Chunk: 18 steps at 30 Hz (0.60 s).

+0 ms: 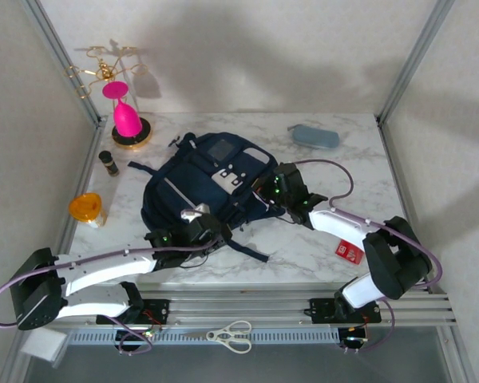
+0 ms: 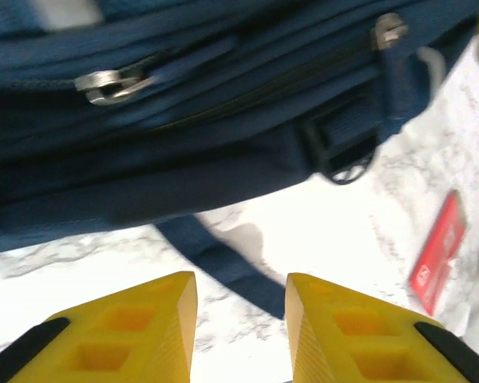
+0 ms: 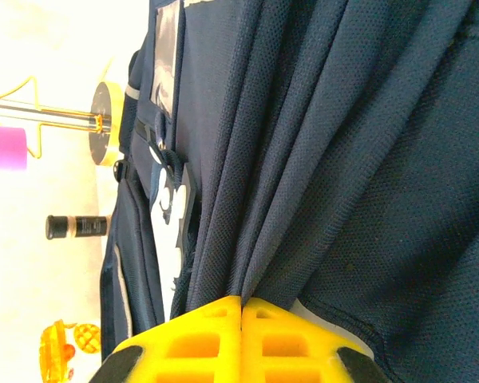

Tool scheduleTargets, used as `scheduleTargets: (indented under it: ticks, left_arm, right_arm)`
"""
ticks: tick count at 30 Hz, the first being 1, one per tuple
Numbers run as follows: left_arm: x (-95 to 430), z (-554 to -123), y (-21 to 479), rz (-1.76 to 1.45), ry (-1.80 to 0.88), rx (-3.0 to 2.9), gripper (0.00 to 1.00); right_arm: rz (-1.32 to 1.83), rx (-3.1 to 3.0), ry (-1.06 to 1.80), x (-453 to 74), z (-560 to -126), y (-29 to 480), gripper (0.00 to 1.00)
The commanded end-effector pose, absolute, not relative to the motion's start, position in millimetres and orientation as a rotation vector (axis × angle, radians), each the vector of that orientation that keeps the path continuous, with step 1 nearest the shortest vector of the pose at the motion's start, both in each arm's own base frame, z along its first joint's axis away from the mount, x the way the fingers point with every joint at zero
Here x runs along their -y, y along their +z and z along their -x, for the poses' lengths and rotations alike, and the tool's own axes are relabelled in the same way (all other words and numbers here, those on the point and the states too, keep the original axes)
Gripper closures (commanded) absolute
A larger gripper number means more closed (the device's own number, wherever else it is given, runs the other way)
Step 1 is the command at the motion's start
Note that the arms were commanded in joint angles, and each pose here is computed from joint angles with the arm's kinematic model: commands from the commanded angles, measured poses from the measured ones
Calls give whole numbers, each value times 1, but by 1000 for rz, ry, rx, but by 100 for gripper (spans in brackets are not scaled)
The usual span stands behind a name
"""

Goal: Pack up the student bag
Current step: Rotate the student bag at the center of the table.

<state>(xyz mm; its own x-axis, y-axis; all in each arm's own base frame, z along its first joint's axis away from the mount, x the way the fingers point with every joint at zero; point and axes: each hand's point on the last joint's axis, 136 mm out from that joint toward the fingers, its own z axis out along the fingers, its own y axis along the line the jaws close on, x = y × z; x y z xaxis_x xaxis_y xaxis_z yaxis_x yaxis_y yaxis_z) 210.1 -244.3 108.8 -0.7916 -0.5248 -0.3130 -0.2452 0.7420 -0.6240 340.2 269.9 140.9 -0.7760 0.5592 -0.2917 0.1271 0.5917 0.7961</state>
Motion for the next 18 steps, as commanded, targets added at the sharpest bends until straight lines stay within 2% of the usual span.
scheduleTargets:
  ticks: [1,4,8,13,18]
  left_arm:
    - [218,-218,92,717,-708,-2411,67]
    - [202,-230,68,712,-654,-2428,69]
    - [169,-267,63,690,-540,-2364,74]
    - [169,-317,86,553,-544,-2337,79]
    - [187,-310,123,483,-681,-2310,79]
  right_arm:
    - [-535,-2155,1178,-268,-348,181,100]
    - [-541,-2151,1180,-266,-344,180,100]
    - [-556,-2172,1135,-263,-334,170,100]
    - [-562,-2164,1156,-273,-322,170,100]
    - [-566,-2161,1145,-280,-330,174,100]
